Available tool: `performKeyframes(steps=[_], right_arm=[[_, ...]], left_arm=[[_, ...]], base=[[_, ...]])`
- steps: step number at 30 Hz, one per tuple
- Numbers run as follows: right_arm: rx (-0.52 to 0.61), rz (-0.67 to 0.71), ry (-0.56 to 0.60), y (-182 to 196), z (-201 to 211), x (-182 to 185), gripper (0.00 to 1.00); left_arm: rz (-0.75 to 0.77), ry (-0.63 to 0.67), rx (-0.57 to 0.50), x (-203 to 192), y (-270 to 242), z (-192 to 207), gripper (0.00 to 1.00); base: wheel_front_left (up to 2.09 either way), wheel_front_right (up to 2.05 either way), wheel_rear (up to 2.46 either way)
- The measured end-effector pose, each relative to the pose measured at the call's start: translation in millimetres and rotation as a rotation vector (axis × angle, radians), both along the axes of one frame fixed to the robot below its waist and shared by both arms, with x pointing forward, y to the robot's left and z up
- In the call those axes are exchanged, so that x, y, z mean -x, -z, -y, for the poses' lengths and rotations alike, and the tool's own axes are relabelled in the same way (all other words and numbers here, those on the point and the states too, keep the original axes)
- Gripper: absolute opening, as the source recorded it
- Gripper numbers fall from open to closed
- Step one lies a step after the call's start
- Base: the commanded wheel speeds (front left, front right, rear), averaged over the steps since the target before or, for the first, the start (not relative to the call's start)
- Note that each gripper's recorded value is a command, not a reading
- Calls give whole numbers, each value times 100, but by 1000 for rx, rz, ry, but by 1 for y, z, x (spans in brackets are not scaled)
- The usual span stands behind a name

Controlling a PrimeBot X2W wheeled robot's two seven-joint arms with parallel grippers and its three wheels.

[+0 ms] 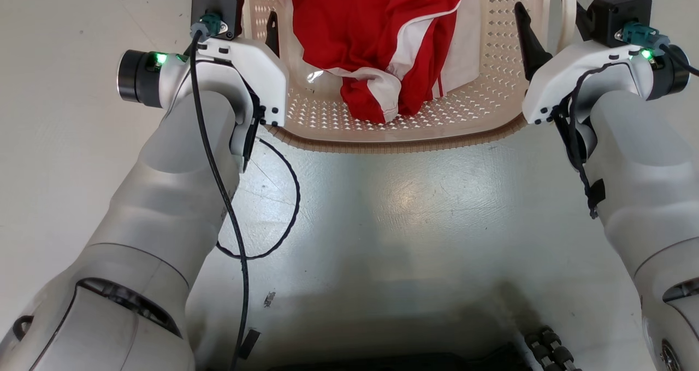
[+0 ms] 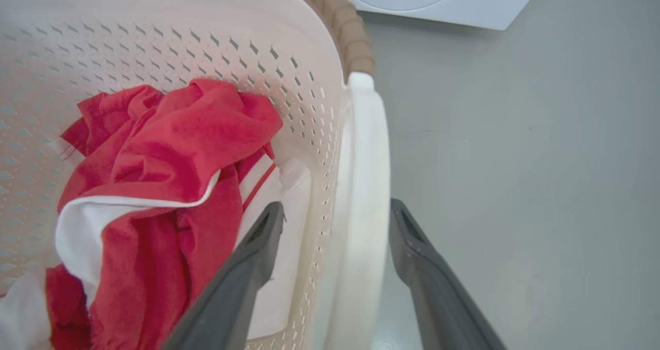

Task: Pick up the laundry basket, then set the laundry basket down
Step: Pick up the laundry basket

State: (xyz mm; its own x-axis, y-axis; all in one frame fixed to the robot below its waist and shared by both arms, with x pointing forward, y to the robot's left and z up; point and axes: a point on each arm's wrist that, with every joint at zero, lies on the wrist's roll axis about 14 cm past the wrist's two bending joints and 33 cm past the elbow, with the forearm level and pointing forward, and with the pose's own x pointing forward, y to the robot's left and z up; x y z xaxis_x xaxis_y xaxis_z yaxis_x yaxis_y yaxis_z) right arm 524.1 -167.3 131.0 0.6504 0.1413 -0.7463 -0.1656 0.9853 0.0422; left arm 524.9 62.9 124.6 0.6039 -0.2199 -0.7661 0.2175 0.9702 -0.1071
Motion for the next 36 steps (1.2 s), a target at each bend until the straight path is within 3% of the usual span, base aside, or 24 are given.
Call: performKeyframes(steps=[6,7,8,28,36], right_arm=[[7,-18,0,3,3,5,100],[8,-19,2,3,3,5,71],[8,-22,6,3,4,6,0],[1,-53,15,-23,0,10,0],[11,-72,-20,-48,-6,37,0]], left_arm=[[-8,6,-6,-1,1,0,100],[-11,6,-8,0,1,-1,69],[-17,4,-9,1,2,-1,0],[-31,17,-11,4,-26,3,0],[-33,11,-14,29,-54,-1,0]], base=[[0,0,0],[0,0,0],[0,0,0],[0,0,0],[0,0,0]])
